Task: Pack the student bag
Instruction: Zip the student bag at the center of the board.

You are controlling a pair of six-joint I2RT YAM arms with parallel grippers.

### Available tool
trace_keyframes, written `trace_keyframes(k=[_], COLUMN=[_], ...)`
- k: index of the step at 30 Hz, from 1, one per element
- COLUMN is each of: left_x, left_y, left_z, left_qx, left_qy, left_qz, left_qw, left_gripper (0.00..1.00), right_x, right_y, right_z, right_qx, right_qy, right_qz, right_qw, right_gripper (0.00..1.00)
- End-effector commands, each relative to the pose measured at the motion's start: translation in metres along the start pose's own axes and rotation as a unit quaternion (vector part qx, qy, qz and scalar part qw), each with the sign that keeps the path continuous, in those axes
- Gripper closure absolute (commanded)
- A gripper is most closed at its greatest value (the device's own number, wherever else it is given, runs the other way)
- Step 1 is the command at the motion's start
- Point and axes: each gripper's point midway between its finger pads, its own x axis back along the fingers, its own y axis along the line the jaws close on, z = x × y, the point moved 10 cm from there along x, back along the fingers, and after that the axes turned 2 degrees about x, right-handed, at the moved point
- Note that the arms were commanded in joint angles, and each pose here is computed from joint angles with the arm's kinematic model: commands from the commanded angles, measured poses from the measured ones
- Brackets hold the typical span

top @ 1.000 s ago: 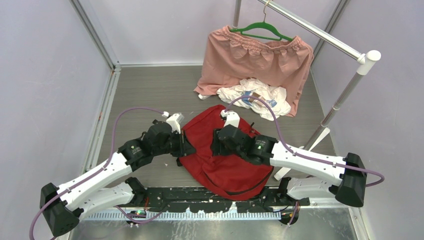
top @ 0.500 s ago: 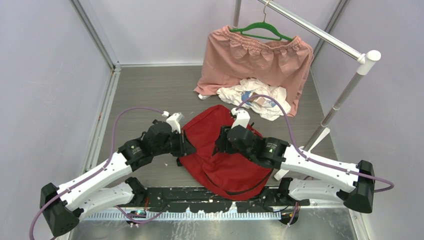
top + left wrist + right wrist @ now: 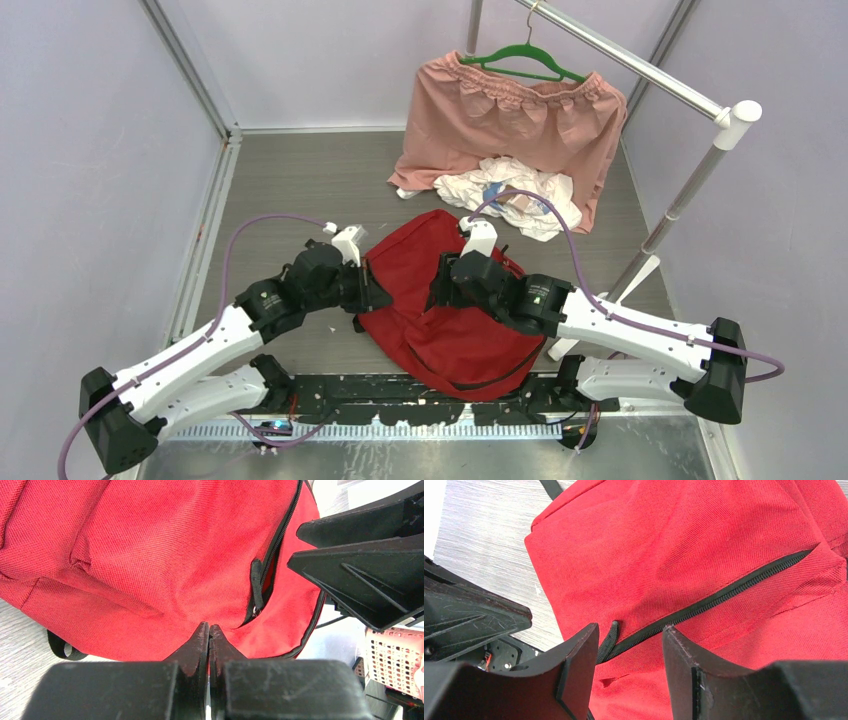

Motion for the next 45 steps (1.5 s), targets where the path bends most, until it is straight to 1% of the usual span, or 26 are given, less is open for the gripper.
trace_keyframes(k=[1, 5, 11, 22, 31, 34, 37, 41, 45], left_x=[0.006, 0.004, 0.004, 0.002, 0.002, 0.0, 0.0, 0.001, 0.002], left_y=[-0.01, -0.011, -0.01, -0.011, -0.011, -0.011, -0.012, -0.012, -0.012], left_z=[-0.011, -0.011, -0.011, -0.011, -0.011, -0.011, -0.012, -0.012, -0.012], left_qx=[-0.005, -0.004, -0.005, -0.006, -0.006, -0.005, -0.004, -0.005, -0.005], left_qy=[-0.034, -0.033, -0.035, -0.031, -0.031, -0.028, -0.029, -0.029, -0.03], left_qz=[0.025, 0.027, 0.028, 0.03, 0.03, 0.029, 0.033, 0.033, 0.031], left_qw=[0.999, 0.999, 0.999, 0.999, 0.999, 0.999, 0.999, 0.999, 0.999], left_gripper=[1.0, 1.0, 1.0, 1.0, 1.0, 1.0, 1.0, 1.0, 1.0], right_x=[0.002, 0.005, 0.003, -0.005, -0.01, -0.014, -0.018, -0.023, -0.022], right_y=[0.003, 0.001, -0.002, 0.006, 0.009, 0.011, 0.019, 0.024, 0.023], right_z=[-0.009, -0.011, -0.008, -0.001, 0.0, 0.001, 0.003, 0.007, 0.009], right_qx=[-0.007, -0.007, 0.0, -0.006, 0.004, 0.012, 0.025, 0.036, 0.034], right_qy=[-0.023, -0.031, -0.024, -0.002, 0.003, 0.011, 0.036, 0.065, 0.062], right_qz=[0.001, 0.005, 0.014, -0.013, -0.012, -0.015, -0.041, -0.05, -0.055], right_qw=[1.0, 0.999, 1.0, 1.0, 1.0, 1.0, 0.998, 0.996, 0.996], right_gripper=[0.45, 0.45, 0.45, 0.45, 0.45, 0.45, 0.46, 0.49, 0.51])
